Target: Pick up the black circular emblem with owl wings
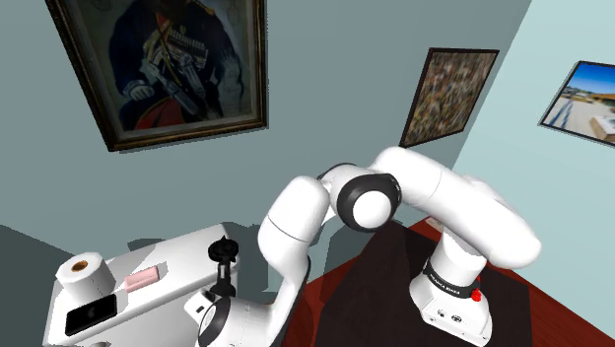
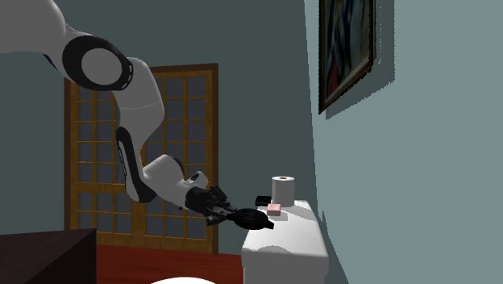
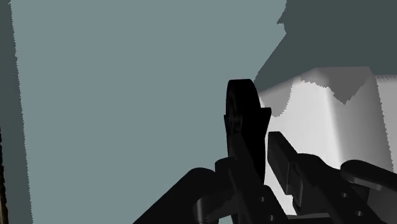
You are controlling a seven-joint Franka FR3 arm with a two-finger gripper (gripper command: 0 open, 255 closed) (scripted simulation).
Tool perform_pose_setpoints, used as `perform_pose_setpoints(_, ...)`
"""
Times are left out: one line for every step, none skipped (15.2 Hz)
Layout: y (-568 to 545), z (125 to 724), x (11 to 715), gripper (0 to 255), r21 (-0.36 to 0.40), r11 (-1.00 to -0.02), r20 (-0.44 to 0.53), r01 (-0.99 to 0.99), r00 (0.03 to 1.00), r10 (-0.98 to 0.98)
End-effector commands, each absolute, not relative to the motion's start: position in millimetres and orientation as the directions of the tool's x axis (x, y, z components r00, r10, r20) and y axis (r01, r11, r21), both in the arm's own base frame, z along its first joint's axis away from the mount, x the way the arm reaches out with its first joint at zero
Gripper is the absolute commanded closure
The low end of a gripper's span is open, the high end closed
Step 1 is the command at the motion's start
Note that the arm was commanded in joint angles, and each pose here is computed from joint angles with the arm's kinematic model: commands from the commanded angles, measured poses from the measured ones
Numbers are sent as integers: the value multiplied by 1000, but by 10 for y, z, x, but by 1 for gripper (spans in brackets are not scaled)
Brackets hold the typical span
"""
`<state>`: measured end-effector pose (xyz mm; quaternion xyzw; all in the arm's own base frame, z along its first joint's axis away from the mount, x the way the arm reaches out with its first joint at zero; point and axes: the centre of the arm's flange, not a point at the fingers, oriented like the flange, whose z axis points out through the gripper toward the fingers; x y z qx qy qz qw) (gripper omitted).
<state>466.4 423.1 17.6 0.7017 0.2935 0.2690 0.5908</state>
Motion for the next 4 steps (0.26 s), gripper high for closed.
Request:
perform_pose_setpoints(4230,291,4662,255,987,-129,31,94,683,730)
perform_pose_setpoints(4230,344,4662,255,987,-129,31,94,683,730)
perform_pose_setpoints(4230,352,4661,255,987,-129,31,94,683,730)
perform_pose_setpoints(4230,352,4661,255,987,-129,31,94,683,730)
